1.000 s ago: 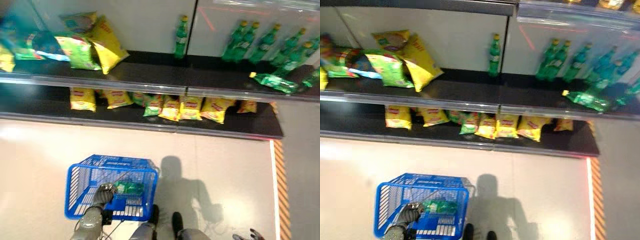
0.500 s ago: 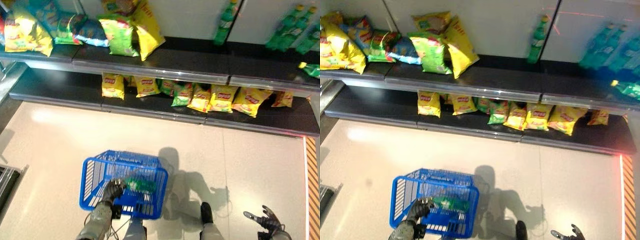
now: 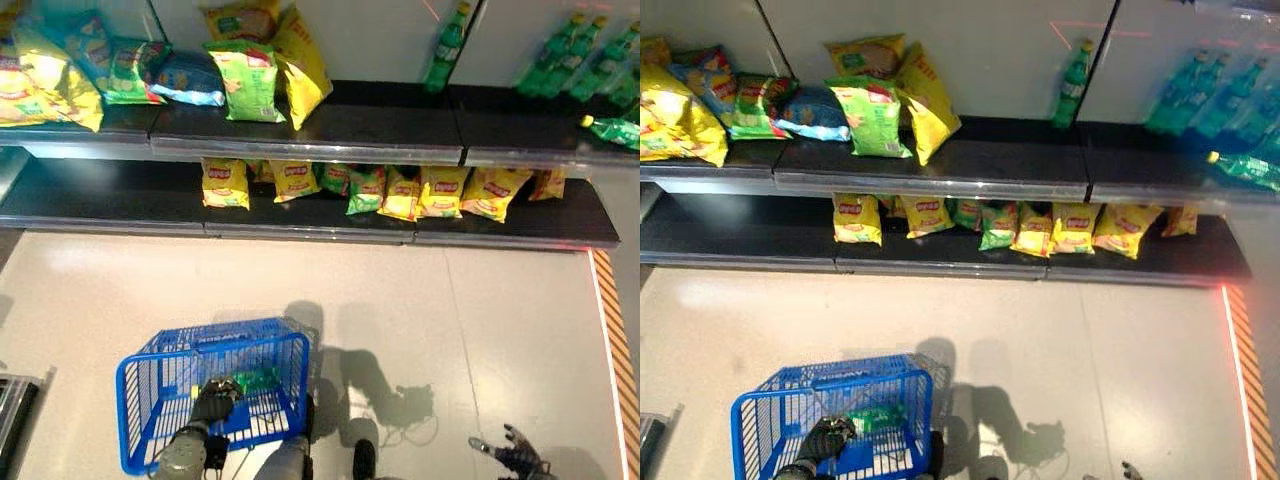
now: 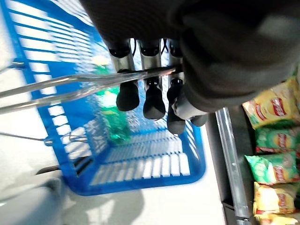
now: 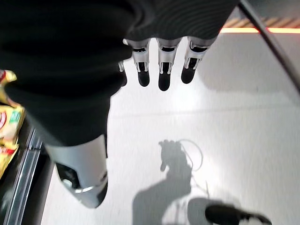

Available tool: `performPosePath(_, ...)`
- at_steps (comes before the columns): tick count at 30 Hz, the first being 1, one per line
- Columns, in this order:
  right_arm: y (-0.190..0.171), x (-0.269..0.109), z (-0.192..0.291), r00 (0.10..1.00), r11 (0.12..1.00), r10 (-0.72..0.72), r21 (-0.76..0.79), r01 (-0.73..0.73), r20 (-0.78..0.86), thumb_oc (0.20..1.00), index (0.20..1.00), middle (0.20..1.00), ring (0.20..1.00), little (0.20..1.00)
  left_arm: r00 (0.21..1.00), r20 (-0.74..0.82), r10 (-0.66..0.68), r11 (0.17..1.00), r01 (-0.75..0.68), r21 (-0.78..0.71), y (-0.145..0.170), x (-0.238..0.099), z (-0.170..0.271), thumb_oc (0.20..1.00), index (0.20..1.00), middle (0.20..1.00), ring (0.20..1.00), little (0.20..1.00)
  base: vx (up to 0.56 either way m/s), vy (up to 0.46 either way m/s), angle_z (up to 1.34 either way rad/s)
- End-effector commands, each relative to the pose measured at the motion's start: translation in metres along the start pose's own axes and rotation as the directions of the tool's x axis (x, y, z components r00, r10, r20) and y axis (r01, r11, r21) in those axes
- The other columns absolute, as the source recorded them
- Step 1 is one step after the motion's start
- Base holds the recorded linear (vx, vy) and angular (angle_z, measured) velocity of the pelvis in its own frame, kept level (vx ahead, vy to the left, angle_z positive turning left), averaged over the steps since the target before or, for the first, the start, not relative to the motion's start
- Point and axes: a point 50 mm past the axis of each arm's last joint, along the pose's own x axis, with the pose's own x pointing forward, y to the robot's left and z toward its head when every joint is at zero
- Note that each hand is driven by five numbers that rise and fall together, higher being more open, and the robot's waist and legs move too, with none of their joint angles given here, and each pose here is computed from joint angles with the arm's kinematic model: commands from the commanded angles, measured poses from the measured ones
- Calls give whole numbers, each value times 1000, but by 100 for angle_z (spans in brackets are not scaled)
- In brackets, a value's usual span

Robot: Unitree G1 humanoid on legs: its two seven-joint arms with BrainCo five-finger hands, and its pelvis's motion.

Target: Pick up the snacks into the basket

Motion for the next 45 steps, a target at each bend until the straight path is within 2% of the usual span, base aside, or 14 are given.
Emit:
performPosePath(1, -28, 3, 10, 997, 997, -68, -44, 69, 37, 1000, 1000, 1000, 1000, 1000, 986, 165, -25, 1000, 23, 14, -5, -1, 30, 200, 200, 200, 200, 200, -44, 195, 32)
performPosePath(9, -26, 3, 13, 997, 992, -49, -110, 54, 52, 1000, 1000, 1000, 1000, 1000, 998, 69, 4, 1000, -6, 26, 1, 0, 10, 200, 200, 200, 200, 200, 39, 263, 14)
performPosePath(17, -36, 0, 18, 995, 992, -65, -105, 73, 81, 1000, 1000, 1000, 1000, 1000, 995, 99, -8, 997, 1, 71, 8, 0, 17, 200, 200, 200, 200, 200, 85, 559, -6)
performPosePath(21, -16, 4, 48, 982, 999, -42, -21, 47, 183, 1000, 1000, 1000, 1000, 1000, 985, 171, 13, 990, -37, 136, 22, 8, 38, 200, 200, 200, 200, 200, -34, 656, -29)
performPosePath(22, 1, 3, 56, 977, 1000, 13, -3, -12, 212, 1000, 1000, 1000, 1000, 1000, 985, 166, 56, 991, -75, 110, 30, 5, 34, 200, 200, 200, 200, 200, -19, 632, -68)
performPosePath(27, 11, 3, 49, 979, 997, 73, -21, -70, 192, 1000, 1000, 1000, 1000, 1000, 990, 130, 55, 995, -65, 77, 28, 0, 23, 200, 200, 200, 200, 200, -22, 514, -65)
performPosePath(31, 12, 2, 27, 992, 997, 72, -36, -69, 107, 1000, 1000, 1000, 1000, 1000, 997, 60, 47, 995, -52, 81, 18, 1, 7, 200, 200, 200, 200, 200, 7, 156, -26)
performPosePath(38, 12, 1, 24, 993, 997, 69, -34, -66, 100, 1000, 1000, 1000, 1000, 1000, 998, 44, 45, 997, -48, 59, 12, 3, 4, 200, 200, 200, 200, 200, 70, -8, 2)
performPosePath(45, 4, -2, 42, 977, 997, 75, -28, -71, 199, 1000, 1000, 1000, 1000, 1000, 996, 18, 84, 996, -84, 16, 16, 3, 0, 200, 200, 200, 200, 200, 120, -128, 41)
